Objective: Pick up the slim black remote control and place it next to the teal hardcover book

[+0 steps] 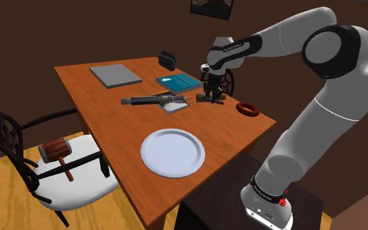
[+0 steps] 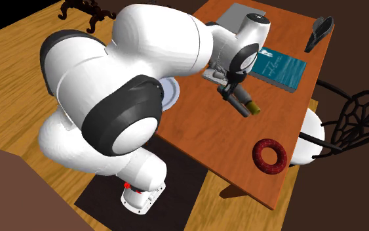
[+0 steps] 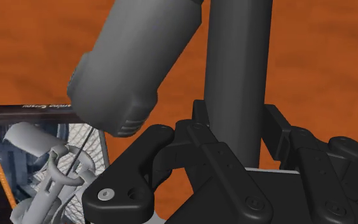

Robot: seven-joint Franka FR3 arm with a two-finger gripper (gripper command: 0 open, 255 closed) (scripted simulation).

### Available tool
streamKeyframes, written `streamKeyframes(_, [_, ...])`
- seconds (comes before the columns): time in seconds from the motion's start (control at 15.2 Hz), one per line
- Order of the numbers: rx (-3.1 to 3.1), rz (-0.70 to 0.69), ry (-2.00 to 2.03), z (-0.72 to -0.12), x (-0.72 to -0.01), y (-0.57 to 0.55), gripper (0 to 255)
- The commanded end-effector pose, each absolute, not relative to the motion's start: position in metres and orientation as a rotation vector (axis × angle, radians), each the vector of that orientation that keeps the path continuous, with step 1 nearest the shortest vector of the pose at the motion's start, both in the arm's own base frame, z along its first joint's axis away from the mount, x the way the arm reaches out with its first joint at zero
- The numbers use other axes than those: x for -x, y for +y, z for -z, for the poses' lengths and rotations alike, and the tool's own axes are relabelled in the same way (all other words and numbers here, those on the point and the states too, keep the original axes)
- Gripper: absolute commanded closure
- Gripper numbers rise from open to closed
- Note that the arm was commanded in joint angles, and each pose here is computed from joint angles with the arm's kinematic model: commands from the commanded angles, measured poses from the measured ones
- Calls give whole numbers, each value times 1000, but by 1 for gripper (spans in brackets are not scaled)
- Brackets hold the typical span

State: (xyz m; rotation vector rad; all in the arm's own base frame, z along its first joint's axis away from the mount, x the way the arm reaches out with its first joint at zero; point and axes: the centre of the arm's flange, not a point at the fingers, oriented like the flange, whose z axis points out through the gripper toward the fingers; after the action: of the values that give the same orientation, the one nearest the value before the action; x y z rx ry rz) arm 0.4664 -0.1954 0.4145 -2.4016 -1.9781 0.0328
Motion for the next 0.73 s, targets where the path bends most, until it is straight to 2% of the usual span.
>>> streamKeyframes(0.0, [2401, -33, -1981, -415, -484, -219, 255])
streamKeyframes(0.66, [2401, -34, -1981, -415, -555, -330, 255])
